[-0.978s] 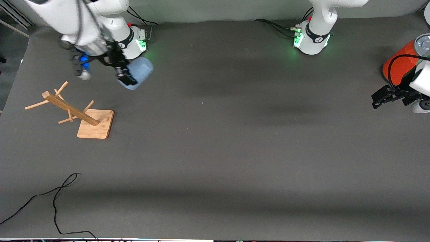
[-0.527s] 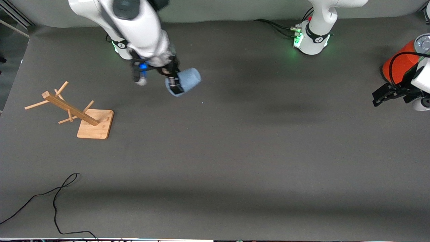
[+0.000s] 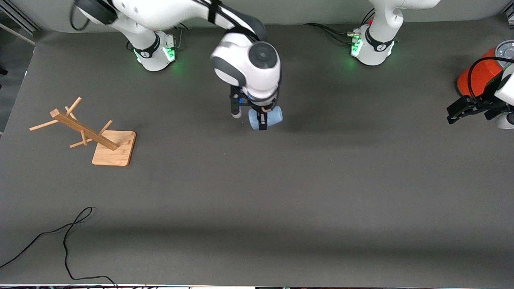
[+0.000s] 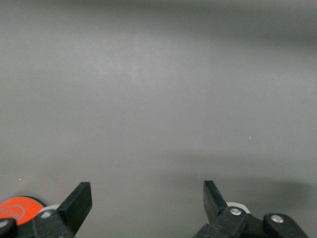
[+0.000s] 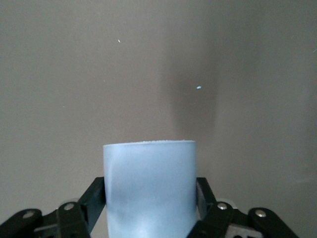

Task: Rotate and upright cup with both arms
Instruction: 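Carry the blue cup to mid-table and lower it with the right gripper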

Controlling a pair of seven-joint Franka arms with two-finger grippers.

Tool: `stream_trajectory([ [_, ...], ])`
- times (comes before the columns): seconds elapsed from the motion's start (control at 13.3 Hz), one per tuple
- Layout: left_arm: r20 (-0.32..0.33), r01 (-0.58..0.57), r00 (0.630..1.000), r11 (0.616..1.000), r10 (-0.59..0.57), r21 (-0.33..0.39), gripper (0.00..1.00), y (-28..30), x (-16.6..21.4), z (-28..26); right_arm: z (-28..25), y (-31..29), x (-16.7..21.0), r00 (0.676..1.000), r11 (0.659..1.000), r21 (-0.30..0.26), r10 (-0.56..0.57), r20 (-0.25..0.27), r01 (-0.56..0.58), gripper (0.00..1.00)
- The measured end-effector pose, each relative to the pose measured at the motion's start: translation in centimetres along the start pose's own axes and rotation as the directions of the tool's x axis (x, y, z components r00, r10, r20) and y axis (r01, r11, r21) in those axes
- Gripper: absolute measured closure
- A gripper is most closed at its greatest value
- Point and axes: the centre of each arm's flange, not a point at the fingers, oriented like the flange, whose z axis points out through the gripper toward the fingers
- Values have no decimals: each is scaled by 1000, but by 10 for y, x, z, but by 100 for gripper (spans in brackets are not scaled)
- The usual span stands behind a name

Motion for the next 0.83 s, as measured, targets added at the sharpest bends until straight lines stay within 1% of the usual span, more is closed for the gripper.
stream_trajectory([
  [0.15,14,-1,1000,1000,1,-4,0,2,1,5,47,10,-28,1000,1000,19,7,-27,-6,21],
  [0.23,21,3,1000,1000,-3,-18,0,2,2,7,68,15,-39,999,1000,16,-9,-35,10,21],
  [0.3,26,2,1000,1000,-1,-30,0,2,3,9,85,17,-47,999,1000,16,-16,-40,17,21],
  [0.45,30,-4,1000,999,5,-42,0,2,3,11,112,15,-57,998,999,37,-16,-64,19,21],
  [0.53,31,-5,999,999,6,-42,0,2,4,11,123,15,-61,997,999,48,-17,-73,21,21],
  [0.6,32,-7,999,999,8,-43,0,3,4,12,127,16,-66,998,998,54,-19,-67,22,21],
  [0.83,34,-11,999,999,12,-43,0,3,5,13,129,16,-69,998,998,55,-18,-66,22,21],
])
